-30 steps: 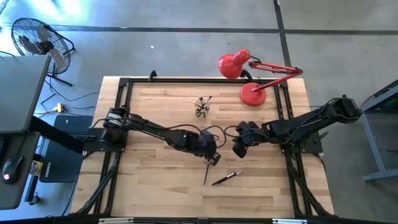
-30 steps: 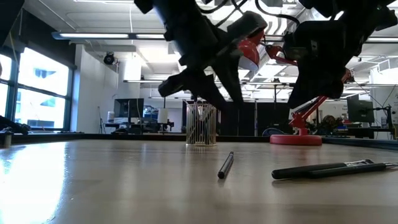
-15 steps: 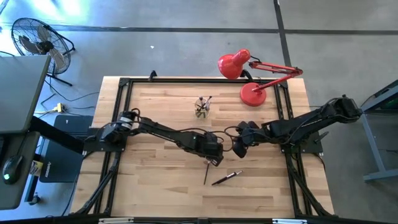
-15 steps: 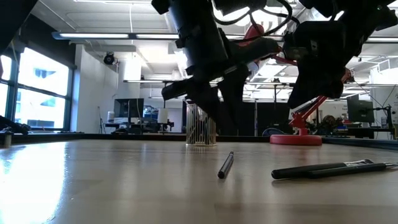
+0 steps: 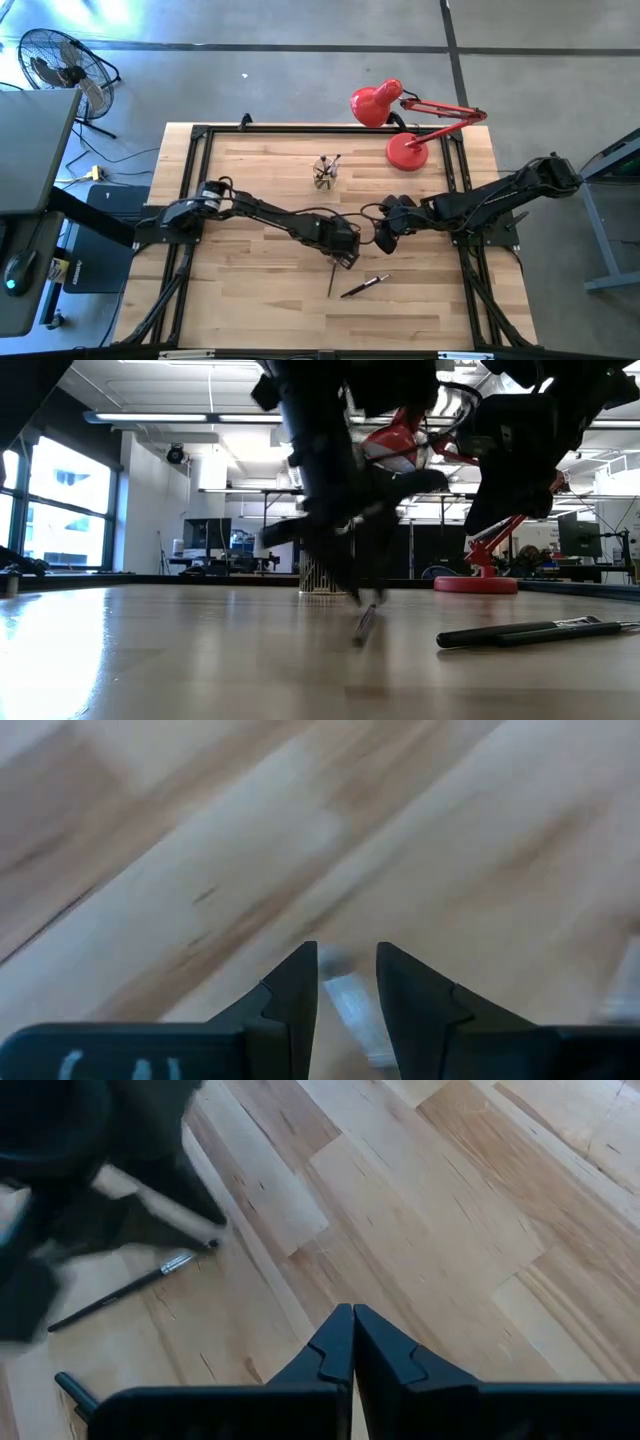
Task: Pick & Place Makeup Brushes
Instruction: Put the eyeshadow brush into the makeup brush holder
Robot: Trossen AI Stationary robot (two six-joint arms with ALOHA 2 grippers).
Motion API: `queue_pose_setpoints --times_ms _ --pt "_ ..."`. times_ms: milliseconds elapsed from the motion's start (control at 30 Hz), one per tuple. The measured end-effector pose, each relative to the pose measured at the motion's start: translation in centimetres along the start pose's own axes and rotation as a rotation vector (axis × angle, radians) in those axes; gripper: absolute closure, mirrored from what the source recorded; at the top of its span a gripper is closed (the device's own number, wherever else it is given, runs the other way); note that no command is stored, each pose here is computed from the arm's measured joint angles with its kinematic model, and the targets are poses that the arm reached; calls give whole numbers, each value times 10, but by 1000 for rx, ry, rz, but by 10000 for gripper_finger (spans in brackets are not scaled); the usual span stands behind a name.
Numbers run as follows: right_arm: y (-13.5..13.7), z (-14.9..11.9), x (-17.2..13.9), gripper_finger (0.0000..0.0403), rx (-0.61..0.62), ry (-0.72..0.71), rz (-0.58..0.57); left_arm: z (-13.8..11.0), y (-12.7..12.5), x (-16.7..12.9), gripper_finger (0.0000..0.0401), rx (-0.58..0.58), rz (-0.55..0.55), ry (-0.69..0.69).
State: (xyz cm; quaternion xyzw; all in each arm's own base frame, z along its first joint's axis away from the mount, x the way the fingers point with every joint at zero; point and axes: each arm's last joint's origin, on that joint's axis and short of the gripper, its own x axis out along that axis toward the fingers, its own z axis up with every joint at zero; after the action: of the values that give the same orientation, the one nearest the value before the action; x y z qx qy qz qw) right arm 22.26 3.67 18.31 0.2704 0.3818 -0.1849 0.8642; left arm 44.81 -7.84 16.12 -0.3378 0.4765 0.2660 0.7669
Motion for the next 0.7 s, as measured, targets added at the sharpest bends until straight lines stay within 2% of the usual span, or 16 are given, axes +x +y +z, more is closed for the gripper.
queue_pose_setpoints --times_ms 367,533,700 --pt "1 -1 0 398 -3 3 6 1 1 1 300 -2 18 -28" --pt "1 0 0 401 -7 0 3 2 -1 1 300 -6 -7 -34" --pt "0 0 0 399 -7 -8 -5 3 -7 0 300 -15 -79 -28"
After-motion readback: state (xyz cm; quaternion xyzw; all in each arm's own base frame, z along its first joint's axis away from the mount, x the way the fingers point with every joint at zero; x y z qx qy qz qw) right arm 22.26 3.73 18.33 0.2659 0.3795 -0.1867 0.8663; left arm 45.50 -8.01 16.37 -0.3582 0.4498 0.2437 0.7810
